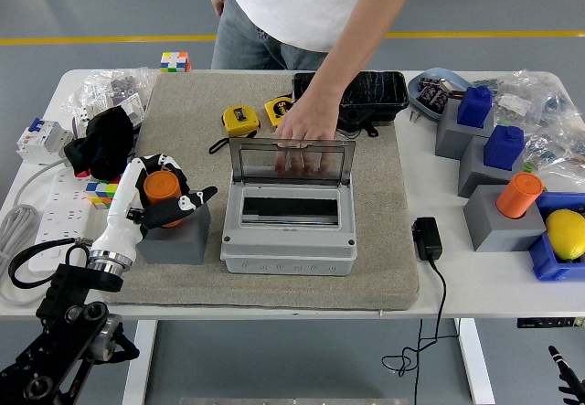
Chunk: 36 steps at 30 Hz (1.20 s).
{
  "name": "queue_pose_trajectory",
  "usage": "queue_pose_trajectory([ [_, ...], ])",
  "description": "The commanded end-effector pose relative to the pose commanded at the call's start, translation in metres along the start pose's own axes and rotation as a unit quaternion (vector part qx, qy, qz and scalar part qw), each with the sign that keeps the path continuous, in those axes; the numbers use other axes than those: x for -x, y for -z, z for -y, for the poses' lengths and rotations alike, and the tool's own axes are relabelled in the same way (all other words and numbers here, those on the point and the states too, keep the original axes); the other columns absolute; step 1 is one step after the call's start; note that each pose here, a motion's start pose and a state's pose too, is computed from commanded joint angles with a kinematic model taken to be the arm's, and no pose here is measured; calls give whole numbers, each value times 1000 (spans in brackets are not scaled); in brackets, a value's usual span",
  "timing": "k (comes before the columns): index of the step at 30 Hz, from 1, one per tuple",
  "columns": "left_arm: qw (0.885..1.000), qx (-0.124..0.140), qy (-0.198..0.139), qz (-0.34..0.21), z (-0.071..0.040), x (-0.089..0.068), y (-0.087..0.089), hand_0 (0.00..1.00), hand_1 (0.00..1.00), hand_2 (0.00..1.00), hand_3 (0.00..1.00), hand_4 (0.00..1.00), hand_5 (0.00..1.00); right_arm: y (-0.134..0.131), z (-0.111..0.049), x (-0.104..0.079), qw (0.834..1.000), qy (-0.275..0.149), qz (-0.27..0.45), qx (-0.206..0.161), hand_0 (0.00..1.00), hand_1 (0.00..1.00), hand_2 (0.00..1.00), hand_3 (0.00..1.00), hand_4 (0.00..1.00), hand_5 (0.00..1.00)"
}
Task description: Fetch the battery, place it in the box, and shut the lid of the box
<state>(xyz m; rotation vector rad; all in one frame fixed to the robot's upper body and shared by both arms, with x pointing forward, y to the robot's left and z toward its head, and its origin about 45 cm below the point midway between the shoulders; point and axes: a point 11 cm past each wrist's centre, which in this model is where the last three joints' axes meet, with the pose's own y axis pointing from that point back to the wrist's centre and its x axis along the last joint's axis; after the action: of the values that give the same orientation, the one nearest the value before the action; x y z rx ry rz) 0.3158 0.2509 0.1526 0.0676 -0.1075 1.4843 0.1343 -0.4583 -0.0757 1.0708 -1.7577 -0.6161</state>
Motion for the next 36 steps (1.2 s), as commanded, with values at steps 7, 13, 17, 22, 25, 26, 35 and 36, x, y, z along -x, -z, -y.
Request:
queue_pose_trajectory([
  [7, 1000, 22, -3, -2, 2, 1, -15, 114, 41, 81, 56, 998, 52, -1, 0, 0, 1000, 0, -1, 1, 819, 811, 776, 809, 998, 998],
  [13, 999, 51, 0, 19, 6, 3, -42, 105, 33, 71, 45, 998, 89, 1, 0, -1, 1000, 0, -1, -1, 819, 811, 776, 809, 998, 998],
  [17, 994, 84, 8, 63, 12, 6, -68, 94, 20, 61, 34, 998, 102, 2, 1, -4, 1000, -3, 0, -1, 819, 812, 776, 809, 998, 998],
  [22, 979, 141, 17, 146, 15, 18, -104, 67, 2, 44, 6, 998, 151, 3, 1, -6, 1000, -5, 2, -2, 819, 811, 776, 809, 998, 998],
  [25, 963, 173, 28, 206, 15, 32, -121, 67, 2, 44, 6, 998, 151, 5, 1, -6, 1000, -6, 3, -4, 819, 811, 776, 809, 998, 998],
  [26, 957, 180, 30, 224, 15, 37, -125, 67, 2, 44, 6, 998, 151, 5, 2, -6, 1000, -6, 4, -4, 819, 811, 776, 809, 998, 998],
  [35, 884, 235, 78, 395, 13, 89, -136, 44, 2, 32, 2, 998, 183, 5, 2, -12, 1000, -12, 5, -2, 818, 811, 776, 809, 998, 998],
  [36, 874, 240, 83, 413, 13, 94, -134, 44, 2, 32, 2, 998, 183, 5, 2, -13, 1000, -12, 5, -2, 818, 811, 776, 809, 998, 998],
])
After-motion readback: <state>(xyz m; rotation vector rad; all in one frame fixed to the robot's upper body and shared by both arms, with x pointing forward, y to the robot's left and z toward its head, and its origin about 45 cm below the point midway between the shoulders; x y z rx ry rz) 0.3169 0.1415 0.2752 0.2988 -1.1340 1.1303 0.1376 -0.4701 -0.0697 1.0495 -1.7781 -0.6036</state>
